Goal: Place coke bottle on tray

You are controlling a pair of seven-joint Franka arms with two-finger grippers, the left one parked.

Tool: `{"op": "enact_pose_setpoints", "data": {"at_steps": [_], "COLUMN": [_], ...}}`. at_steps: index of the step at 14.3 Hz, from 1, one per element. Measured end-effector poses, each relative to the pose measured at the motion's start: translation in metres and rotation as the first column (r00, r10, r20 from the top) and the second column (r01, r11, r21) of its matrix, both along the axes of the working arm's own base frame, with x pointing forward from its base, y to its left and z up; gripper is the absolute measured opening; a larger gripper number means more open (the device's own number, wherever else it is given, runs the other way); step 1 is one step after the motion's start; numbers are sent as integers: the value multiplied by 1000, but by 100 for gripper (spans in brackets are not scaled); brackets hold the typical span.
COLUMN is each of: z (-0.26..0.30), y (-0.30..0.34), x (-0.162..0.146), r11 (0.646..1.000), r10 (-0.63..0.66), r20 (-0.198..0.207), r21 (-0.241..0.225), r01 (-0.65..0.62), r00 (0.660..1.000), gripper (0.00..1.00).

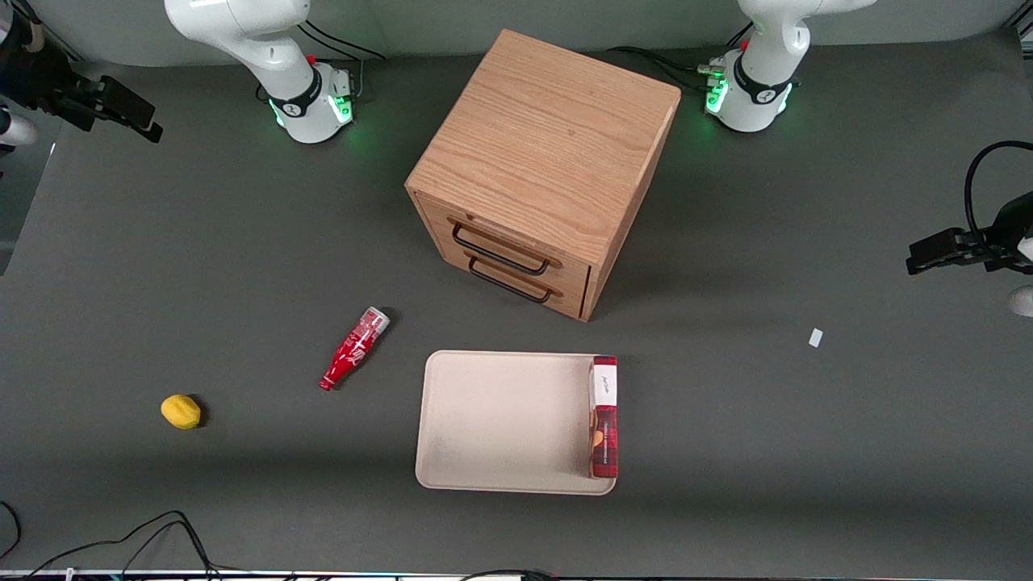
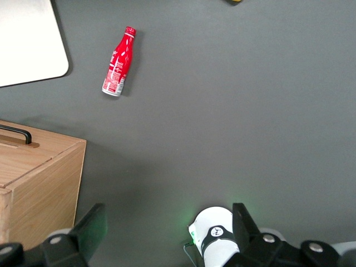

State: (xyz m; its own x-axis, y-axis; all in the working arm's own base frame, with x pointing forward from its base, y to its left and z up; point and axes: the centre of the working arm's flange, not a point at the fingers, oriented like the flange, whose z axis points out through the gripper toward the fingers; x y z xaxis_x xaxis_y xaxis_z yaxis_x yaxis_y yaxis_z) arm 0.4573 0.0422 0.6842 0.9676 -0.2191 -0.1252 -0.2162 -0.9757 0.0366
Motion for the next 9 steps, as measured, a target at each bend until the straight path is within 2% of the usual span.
{"op": "enact_pose_setpoints", "data": {"at_steps": [9], "z": [-2], "y": [5], "x": [5], "r11": [1000], "r10": [11], "r20": [-4], "r21": [-1], "r01": [-11], "r00": [1000], "gripper": [100]}}
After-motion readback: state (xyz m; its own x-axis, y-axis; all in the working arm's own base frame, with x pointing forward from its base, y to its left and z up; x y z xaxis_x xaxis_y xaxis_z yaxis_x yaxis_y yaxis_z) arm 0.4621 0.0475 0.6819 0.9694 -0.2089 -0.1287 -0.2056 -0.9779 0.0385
